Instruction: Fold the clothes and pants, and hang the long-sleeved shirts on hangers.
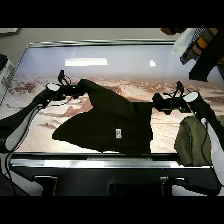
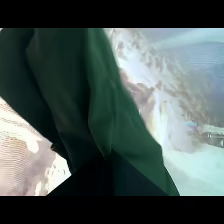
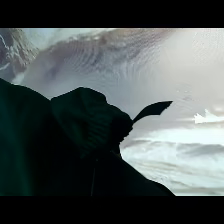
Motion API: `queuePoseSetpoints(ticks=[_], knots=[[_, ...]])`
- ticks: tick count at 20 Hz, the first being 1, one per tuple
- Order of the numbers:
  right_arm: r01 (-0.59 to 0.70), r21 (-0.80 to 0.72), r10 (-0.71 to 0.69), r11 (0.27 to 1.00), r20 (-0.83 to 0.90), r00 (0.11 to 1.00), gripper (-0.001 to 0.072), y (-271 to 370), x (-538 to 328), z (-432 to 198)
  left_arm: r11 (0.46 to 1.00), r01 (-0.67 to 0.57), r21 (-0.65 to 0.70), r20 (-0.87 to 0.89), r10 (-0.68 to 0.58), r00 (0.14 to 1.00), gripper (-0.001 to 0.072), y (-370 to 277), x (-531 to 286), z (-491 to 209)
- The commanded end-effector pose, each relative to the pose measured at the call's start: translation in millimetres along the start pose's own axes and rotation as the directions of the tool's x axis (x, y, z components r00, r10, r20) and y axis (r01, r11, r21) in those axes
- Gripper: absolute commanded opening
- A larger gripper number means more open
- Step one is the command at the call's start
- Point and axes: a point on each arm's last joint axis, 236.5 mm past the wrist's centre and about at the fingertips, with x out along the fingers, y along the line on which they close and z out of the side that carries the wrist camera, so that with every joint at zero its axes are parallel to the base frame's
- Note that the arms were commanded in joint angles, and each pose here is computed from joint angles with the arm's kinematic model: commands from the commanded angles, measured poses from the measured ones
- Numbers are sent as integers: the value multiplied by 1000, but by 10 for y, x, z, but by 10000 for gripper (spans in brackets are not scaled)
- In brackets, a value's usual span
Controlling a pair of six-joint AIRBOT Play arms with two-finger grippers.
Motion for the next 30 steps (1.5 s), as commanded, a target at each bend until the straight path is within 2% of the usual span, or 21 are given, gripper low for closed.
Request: queuePoseSetpoints(ticks=[1, 3, 5, 7, 9, 12, 19, 20, 21, 22, 23, 30], knots=[[-2, -48, 3, 999, 31, 1000, 71, 104, -180, 24, 998, -39, 51, -48, 42, 998, 9, -60, -489, 85], [-19, -80, 22, 997, 39, 999, 71, 215, -322, -2, 981, -171, 96, -49, 176, 983, 8, 4, -980, 113], [-32, -122, 37, 992, 41, 998, 71, 312, -457, -46, 928, -352, 120, -10, 356, 935, 8, 119, -1566, 125], [-39, -135, 41, 990, 12, 999, 71, 353, -530, -143, 875, -452, 173, 30, 454, 890, 9, 96, -2060, 84], [-35, -141, 30, 989, -33, 999, 71, 331, -534, -253, 867, -461, 189, 21, 466, 885, 10, 8, -2277, -23], [8, -168, -12, 986, -26, 1000, 71, 229, -533, -235, 866, -447, 223, 35, 452, 892, 11, -38, -2155, -8], [44, -163, -38, 986, 39, 999, 70, 110, -406, -33, 881, -375, 288, 105, 360, 927, 22, -9, -940, 97], [48, -158, -41, 986, 47, 998, 70, 88, -372, 1, 884, -364, 292, 113, 346, 931, 87, 6, -782, 92], [52, -154, -44, 987, 55, 998, 70, 65, -339, 31, 891, -352, 287, 117, 332, 936, 248, 14, -669, 83], [56, -148, -47, 987, 62, 997, 70, 40, -303, 60, 903, -336, 269, 118, 315, 942, 524, 18, -586, 84], [59, -143, -50, 988, 68, 996, 70, 18, -271, 84, 914, -322, 248, 117, 302, 946, 720, 19, -544, 93], [70, -134, -56, 989, 107, 993, 70, -35, -200, 202, 918, -385, 93, 101, 376, 921, 720, 675, -957, 515]])
